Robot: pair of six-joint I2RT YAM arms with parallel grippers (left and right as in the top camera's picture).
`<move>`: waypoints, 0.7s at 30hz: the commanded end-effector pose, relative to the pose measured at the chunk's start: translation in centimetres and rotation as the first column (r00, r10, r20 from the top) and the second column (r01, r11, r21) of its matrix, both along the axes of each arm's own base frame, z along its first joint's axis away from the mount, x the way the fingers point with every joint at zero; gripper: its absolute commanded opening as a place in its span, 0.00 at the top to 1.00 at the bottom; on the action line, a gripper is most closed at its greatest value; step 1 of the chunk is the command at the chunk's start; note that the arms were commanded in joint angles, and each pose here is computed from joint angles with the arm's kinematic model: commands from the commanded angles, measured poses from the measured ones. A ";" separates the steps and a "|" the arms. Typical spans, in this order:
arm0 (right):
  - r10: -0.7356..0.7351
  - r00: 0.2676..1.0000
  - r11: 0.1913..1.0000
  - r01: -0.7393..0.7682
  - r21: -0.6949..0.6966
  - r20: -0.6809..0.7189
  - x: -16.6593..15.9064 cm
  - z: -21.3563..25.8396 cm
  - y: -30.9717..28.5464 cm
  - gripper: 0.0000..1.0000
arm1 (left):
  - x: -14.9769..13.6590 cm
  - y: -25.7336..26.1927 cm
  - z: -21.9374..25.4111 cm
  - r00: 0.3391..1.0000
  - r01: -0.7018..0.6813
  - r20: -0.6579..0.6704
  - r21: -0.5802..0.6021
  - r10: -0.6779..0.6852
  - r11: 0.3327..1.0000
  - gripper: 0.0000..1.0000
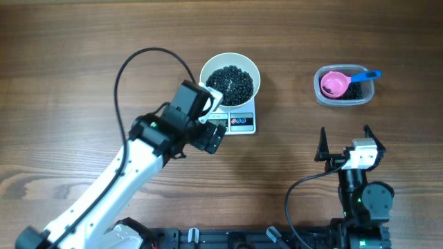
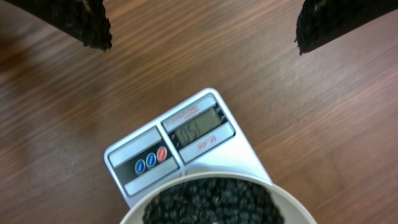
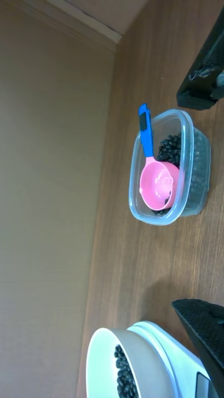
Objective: Scoop item into bowl and weigh 150g on scale
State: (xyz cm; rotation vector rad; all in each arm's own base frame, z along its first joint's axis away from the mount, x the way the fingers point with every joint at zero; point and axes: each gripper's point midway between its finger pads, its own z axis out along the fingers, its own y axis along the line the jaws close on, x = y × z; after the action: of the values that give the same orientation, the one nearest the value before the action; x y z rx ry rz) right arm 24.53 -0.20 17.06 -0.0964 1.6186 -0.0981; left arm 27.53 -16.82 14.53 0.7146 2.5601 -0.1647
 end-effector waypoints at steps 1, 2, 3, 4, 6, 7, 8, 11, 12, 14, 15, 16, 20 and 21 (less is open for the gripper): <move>-0.010 1.000 1.000 0.010 0.019 0.017 -0.1 0.4 -0.1 0.00 | -1.5 1.1 2.3 0.999 0.005 0.037 -0.022 -0.004 1.000 0.00; -0.010 1.000 1.000 0.010 0.018 0.017 -0.1 0.4 -0.1 0.00 | -2.0 1.4 3.2 0.998 0.005 0.057 -0.034 -0.003 0.999 0.00; -0.010 1.000 1.000 0.010 0.018 0.017 -0.1 0.4 -0.1 0.00 | -2.1 1.5 4.0 0.997 0.006 0.082 -0.049 -0.002 0.999 0.00; -0.010 1.000 1.000 0.010 0.018 0.017 -0.1 0.4 -0.1 0.00 | -2.3 1.6 4.6 0.995 0.007 0.101 -0.060 -0.001 0.998 0.00; -0.010 1.000 1.000 0.010 0.018 0.017 -0.1 0.4 -0.1 0.00 | -2.8 1.9 6.3 0.988 0.011 0.152 -0.096 0.004 0.995 0.00; -0.010 1.000 1.000 0.010 0.018 0.017 -0.1 0.4 -0.1 0.00 | -3.1 2.2 6.8 0.987 0.008 0.162 -0.102 0.009 0.995 0.00; -0.010 1.000 1.000 0.010 0.018 0.017 -0.1 0.4 -0.1 0.00 | -3.3 2.7 7.6 0.982 0.000 0.185 -0.117 0.022 0.993 0.00; -0.010 1.000 1.000 0.010 0.018 0.017 -0.1 0.4 -0.1 0.00 | -3.7 3.8 10.7 0.960 -0.008 0.271 -0.221 0.070 0.975 0.00; -0.010 1.000 1.000 0.010 0.018 0.017 -0.1 0.4 -0.1 0.00 | -3.5 4.4 11.4 0.948 -0.021 0.303 -0.243 0.097 0.970 0.00; -0.010 1.000 1.000 0.010 0.019 0.017 -0.1 0.4 -0.1 0.00 | -2.8 6.1 13.1 0.895 -0.071 0.397 -0.324 0.204 0.943 0.00; -0.010 1.000 1.000 0.010 0.019 0.017 -0.1 0.4 -0.1 0.00 | -2.3 7.0 13.7 0.859 -0.100 0.434 -0.374 0.270 0.922 0.00; -0.010 1.000 1.000 0.010 0.019 0.017 -0.1 0.4 -0.1 0.00 | -2.0 7.7 13.9 0.830 -0.121 0.457 -0.412 0.319 0.903 0.00; -0.010 1.000 1.000 0.010 0.018 0.017 -0.1 0.4 -0.1 0.00 | -1.4 10.7 14.7 0.685 -0.162 0.527 -0.563 0.502 0.811 0.00; -0.010 1.000 1.000 0.010 0.019 0.017 -0.1 0.4 -0.1 0.00 | -1.5 11.0 15.0 0.665 -0.153 0.542 -0.575 0.514 0.804 0.00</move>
State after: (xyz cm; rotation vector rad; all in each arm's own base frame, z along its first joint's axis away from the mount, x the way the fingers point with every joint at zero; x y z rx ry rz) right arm 24.52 -0.20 17.09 -0.0960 1.6171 -0.0979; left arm 26.26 -6.95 29.90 0.1340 1.8227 -0.2947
